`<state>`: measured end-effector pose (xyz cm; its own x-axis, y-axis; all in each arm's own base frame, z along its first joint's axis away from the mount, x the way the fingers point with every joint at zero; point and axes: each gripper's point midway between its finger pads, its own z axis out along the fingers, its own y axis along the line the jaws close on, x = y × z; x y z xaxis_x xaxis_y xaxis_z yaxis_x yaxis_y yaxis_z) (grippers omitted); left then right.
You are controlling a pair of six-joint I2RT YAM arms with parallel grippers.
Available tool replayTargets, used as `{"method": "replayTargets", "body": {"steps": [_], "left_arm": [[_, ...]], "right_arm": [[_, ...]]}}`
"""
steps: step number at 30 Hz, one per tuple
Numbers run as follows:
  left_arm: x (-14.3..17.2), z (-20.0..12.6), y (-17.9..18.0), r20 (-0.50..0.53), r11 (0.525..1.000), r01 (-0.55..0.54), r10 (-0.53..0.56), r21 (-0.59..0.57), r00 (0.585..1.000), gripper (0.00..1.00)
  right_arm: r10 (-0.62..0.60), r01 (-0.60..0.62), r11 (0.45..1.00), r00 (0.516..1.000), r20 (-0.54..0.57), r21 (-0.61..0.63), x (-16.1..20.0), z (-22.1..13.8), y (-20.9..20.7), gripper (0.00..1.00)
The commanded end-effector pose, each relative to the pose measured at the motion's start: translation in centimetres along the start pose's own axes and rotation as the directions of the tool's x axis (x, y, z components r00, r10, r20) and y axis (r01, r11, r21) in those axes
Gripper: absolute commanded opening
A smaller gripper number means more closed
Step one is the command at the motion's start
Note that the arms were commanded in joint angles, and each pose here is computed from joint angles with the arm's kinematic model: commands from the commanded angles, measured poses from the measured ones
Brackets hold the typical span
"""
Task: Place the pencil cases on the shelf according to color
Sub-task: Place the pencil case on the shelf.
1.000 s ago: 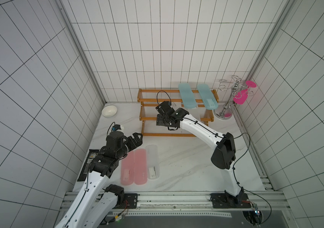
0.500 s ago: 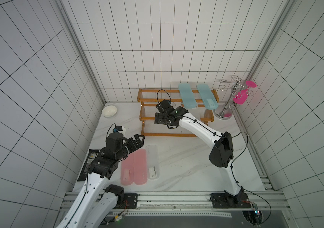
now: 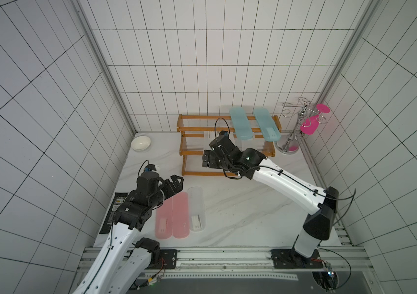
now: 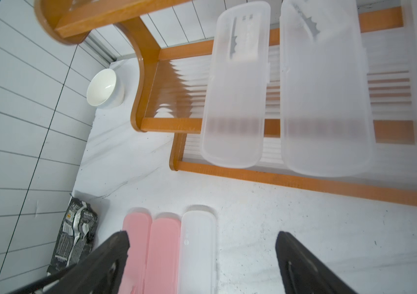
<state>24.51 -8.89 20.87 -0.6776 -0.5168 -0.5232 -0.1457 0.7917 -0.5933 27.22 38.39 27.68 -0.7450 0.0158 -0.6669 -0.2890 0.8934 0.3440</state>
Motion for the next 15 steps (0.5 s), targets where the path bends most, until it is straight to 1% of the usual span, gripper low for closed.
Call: {"method": "replayTargets", "body": {"steps": [1, 3, 5, 7, 8, 9, 11, 12, 15], "left_arm": [[-0.7, -1.3, -0.1, 0.028, 1.0, -0.001, 0.001, -0.013, 1.0, 0.98], [-0.3, -1.4, 0.7, 0.031, 0.999, 0.009, -0.008, -0.037, 1.0, 0.98], [0.6, -1.2, 1.6, 0.016, 0.998, -0.005, 0.005, -0.055, 1.0, 0.98], [1.0, -1.3, 2.6, -0.012, 0.993, -0.015, 0.014, -0.115, 1.0, 0.98], [1.2, -1.3, 3.0, -0.021, 0.99, -0.003, 0.0, -0.139, 1.0, 0.98], [1.3, -1.3, 2.8, -0.032, 0.991, 0.003, -0.008, -0.132, 0.999, 0.98], [1.5, -1.1, 2.7, -0.032, 0.99, 0.062, -0.066, -0.124, 0.997, 0.98], [1.5, -0.9, 3.0, -0.024, 0.987, 0.094, -0.098, -0.131, 0.995, 0.98], [1.8, -0.3, 3.1, -0.019, 0.983, 0.136, -0.139, -0.119, 0.99, 0.98]], "right_arm": [[-0.044, 0.044, 0.998, 0.999, -0.004, 0.043, 3.5, -1.2, -1.5, 0.94], [-0.06, 0.061, 0.997, 0.998, -0.024, 0.053, 6.5, -1.9, -2.6, 0.94], [-0.061, 0.065, 0.996, 0.995, -0.074, 0.053, 10.1, -2.1, -3.8, 0.94], [-0.063, 0.071, 0.996, 0.989, -0.137, 0.058, 13.8, -2.0, -4.7, 0.94], [-0.072, 0.084, 0.994, 0.982, -0.174, 0.063, 16.0, -1.8, -5.2, 0.94], [-0.079, 0.095, 0.993, 0.977, -0.198, 0.072, 17.7, -1.6, -5.4, 0.93], [-0.1, 0.122, 0.989, 0.967, -0.233, 0.083, 20.9, -1.3, -5.6, 0.93], [-0.113, 0.137, 0.987, 0.964, -0.243, 0.083, 22.0, -1.1, -5.4, 0.93], [-0.147, 0.173, 0.981, 0.956, -0.253, 0.085, 23.9, -0.6, -4.3, 0.94]]}}
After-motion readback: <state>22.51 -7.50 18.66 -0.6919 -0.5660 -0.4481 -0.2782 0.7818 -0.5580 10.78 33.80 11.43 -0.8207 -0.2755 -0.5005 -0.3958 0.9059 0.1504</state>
